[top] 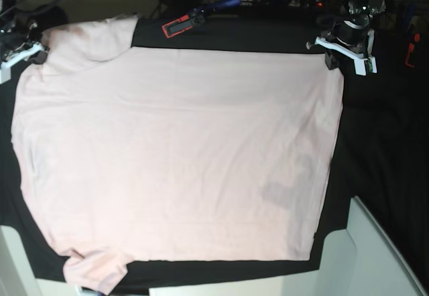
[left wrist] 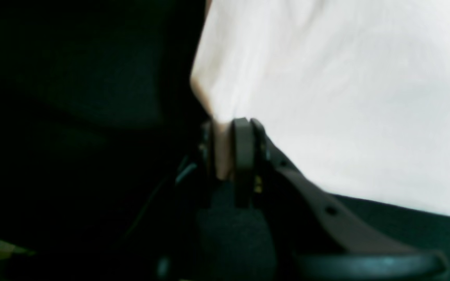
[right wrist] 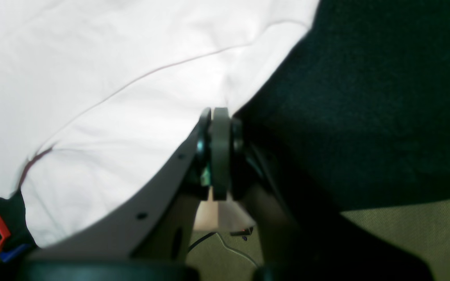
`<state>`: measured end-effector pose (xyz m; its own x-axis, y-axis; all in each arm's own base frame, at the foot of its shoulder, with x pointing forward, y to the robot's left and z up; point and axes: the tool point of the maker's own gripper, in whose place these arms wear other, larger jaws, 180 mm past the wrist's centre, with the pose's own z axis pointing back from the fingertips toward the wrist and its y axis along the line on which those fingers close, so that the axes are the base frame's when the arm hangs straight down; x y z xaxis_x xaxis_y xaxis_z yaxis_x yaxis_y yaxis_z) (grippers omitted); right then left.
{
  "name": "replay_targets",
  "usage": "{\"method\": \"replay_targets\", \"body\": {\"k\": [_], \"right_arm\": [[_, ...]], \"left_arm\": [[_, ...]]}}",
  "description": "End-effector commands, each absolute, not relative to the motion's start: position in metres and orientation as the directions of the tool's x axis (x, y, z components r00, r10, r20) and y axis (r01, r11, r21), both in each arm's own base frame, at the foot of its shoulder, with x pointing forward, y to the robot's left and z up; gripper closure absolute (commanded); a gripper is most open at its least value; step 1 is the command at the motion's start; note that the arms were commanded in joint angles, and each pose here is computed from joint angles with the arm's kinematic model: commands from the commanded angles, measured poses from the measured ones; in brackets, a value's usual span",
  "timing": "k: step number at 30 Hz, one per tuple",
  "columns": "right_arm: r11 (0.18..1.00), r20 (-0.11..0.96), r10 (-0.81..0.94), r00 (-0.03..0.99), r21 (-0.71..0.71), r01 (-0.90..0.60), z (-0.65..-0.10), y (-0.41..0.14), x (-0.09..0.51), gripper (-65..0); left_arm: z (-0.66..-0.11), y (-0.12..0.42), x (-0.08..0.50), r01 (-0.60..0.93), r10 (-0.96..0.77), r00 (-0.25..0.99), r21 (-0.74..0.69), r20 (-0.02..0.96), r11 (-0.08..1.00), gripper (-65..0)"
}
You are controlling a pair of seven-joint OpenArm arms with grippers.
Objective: Fold the T-shirt properly
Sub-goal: 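Close both grippers on the shirt edge corners, then lift the gripped edge and fold it over the shirt toward the hem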
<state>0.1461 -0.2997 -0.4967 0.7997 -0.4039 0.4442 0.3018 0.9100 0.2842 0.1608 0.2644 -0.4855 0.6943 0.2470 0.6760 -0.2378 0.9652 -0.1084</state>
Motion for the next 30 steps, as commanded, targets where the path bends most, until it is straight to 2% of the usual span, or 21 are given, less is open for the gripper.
{"method": "replay_targets", "body": {"k": [1, 4, 6, 12, 23, 30], "right_arm": [[0.918, 0.462, -0.389, 0.797, 0.271, 0.291, -0.491, -0.306, 0.148, 0.0], [0.919, 0.457, -0.385, 0.802, 0.264, 0.291, -0.492, -0.307, 0.143, 0.0], [0.920, 0.459, -0.384, 0.801, 0.263, 0.290, -0.491, -0.307, 0.144, 0.0], [0.921, 0.463, -0.383, 0.799, 0.257, 0.293, -0.490, -0.310, 0.140, 0.0], [0.963, 0.579, -0.268, 0.770, 0.152, 0.221, -0.445, -0.327, 0.165, 0.0], [0.976, 0.607, -0.216, 0.765, 0.103, 0.194, -0.427, -0.342, 0.181, 0.0]], "left_arm": [[-0.476, 0.272, 0.167, -0.232, 0.227, 0.677, -0.090, 0.700, 0.969, -7.1], [-0.469, 0.268, 0.172, -0.216, 0.217, 0.664, -0.094, 0.716, 0.972, -6.2], [-0.466, 0.265, 0.174, -0.207, 0.210, 0.658, -0.095, 0.723, 0.974, 0.0], [-0.461, 0.267, 0.171, -0.206, 0.205, 0.655, -0.089, 0.727, 0.974, 0.0], [-0.406, 0.244, 0.187, -0.119, 0.151, 0.567, -0.101, 0.810, 0.988, 0.0], [-0.390, 0.254, 0.203, -0.146, 0.150, 0.517, -0.086, 0.843, 0.986, 0.0]]}}
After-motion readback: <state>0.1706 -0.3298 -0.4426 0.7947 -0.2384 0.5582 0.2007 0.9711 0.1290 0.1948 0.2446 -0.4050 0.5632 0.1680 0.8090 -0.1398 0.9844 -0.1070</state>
